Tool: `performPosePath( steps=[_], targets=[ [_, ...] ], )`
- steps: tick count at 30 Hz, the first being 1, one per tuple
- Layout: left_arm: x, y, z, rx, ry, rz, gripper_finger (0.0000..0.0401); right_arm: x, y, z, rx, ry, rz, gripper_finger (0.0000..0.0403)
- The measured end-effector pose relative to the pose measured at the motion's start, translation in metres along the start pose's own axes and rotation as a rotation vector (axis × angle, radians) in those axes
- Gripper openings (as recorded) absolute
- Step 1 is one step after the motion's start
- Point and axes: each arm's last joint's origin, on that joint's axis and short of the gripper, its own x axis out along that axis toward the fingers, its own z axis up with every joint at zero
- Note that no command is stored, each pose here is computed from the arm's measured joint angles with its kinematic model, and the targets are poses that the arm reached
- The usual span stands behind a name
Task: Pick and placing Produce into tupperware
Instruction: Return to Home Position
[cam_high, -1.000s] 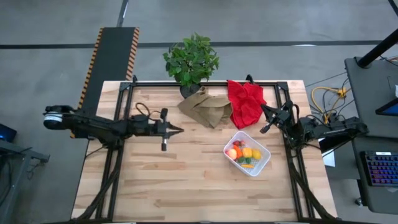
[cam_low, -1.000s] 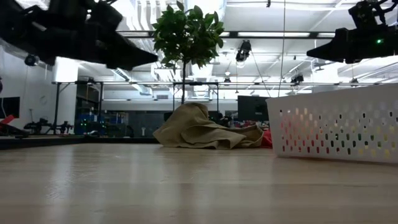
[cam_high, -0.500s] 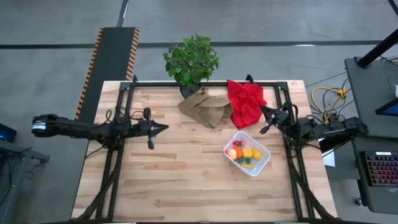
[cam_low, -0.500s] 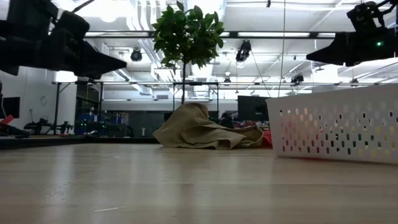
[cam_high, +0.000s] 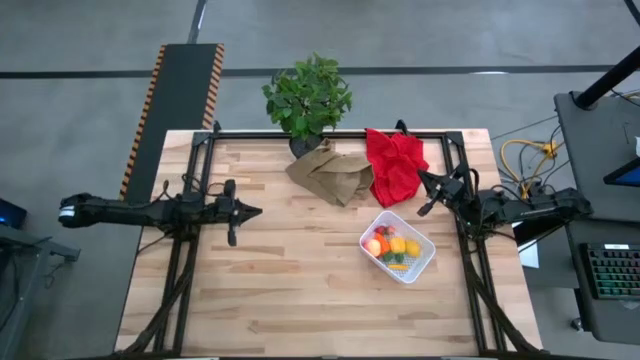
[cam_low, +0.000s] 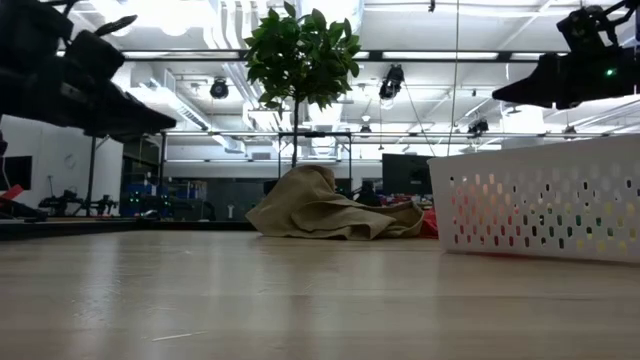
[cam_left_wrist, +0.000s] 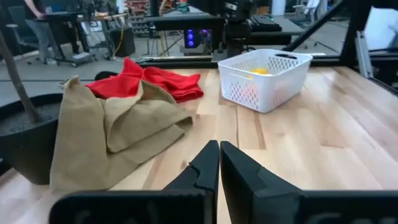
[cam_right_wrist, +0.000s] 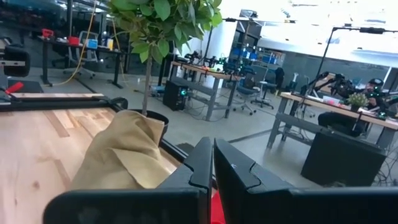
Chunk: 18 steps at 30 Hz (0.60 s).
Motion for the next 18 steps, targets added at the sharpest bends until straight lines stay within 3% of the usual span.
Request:
performPosePath(
  steps=[13, 18],
  targets=[
    [-0.019, -0.001, 0.006, 0.005, -0.125, -0.063, 0.0000, 0.000, 0.003, -0.006, 0.031, 0.040, 0.041, 0.0009],
    [-0.017, -0.001, 0.003, -0.007, -0.085, -0.054, 0.0000, -0.001, 0.010, -0.005, 0.066, -0.010, 0.291, 0.0009]
  ],
)
